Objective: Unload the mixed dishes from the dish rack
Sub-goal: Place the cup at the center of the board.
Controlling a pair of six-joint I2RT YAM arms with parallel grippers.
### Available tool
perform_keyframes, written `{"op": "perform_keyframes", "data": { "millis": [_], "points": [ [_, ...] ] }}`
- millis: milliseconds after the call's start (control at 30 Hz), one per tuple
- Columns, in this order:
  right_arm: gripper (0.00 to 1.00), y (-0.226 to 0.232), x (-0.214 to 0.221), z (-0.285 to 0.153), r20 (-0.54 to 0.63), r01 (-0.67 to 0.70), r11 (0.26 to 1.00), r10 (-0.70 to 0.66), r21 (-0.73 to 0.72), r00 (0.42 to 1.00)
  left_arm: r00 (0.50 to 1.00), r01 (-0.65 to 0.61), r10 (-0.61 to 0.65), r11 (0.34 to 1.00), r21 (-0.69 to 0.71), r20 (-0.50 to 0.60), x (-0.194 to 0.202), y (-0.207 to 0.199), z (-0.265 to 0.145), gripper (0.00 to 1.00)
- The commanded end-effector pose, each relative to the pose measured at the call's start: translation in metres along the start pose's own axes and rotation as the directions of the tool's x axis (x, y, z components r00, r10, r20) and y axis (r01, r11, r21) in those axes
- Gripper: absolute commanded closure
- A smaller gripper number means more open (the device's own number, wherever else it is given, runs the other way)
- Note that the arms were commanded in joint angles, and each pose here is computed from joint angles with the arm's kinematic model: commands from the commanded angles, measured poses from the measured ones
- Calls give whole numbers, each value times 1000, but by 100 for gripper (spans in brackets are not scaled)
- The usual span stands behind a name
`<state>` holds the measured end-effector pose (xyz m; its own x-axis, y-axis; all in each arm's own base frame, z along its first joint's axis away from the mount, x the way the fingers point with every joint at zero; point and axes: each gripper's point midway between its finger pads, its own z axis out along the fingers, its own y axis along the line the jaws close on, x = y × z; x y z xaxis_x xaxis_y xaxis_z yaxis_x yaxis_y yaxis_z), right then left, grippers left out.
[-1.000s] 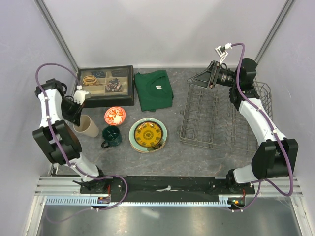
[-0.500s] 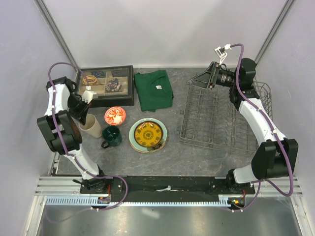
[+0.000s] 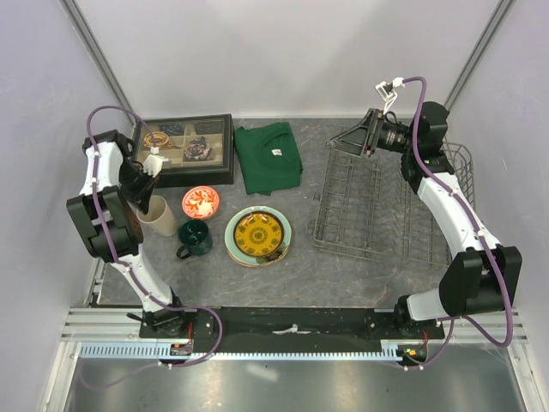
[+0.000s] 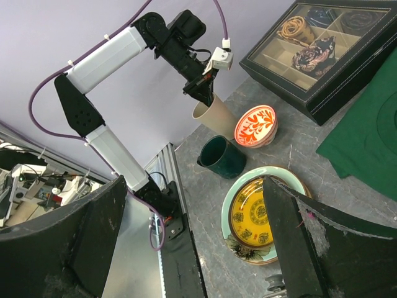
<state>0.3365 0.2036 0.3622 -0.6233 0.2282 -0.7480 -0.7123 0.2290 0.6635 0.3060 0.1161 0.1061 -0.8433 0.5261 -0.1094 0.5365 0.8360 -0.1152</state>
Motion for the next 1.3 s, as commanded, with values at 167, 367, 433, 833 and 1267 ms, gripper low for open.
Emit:
{"op": "perform_keyframes", "data": {
  "millis": [167,367,433,833,1267],
  "points": [
    [2,18,-14,-3,23,94,995,-94,-15,995,993,21,-7,993,118,-121,20,-39,-13,91],
    [2,19,-13,-4,20,98,995,-98,-12,995,991,22,-7,993,117,-132,23,-41,-12,76],
    [2,18,-13,-4,21,98,995,-98,-10,995,991,22,-5,993,120,-135,24,-42,-11,70],
    [2,16,-13,-4,19,96,995,-96,-7,995,996,-7,16,995,97,-92,19,-47,-25,53],
    [2,14,-12,-4,17,102,995,-102,3,995,996,-68,68,998,-15,53,0,-49,-68,39]
  ]
}}
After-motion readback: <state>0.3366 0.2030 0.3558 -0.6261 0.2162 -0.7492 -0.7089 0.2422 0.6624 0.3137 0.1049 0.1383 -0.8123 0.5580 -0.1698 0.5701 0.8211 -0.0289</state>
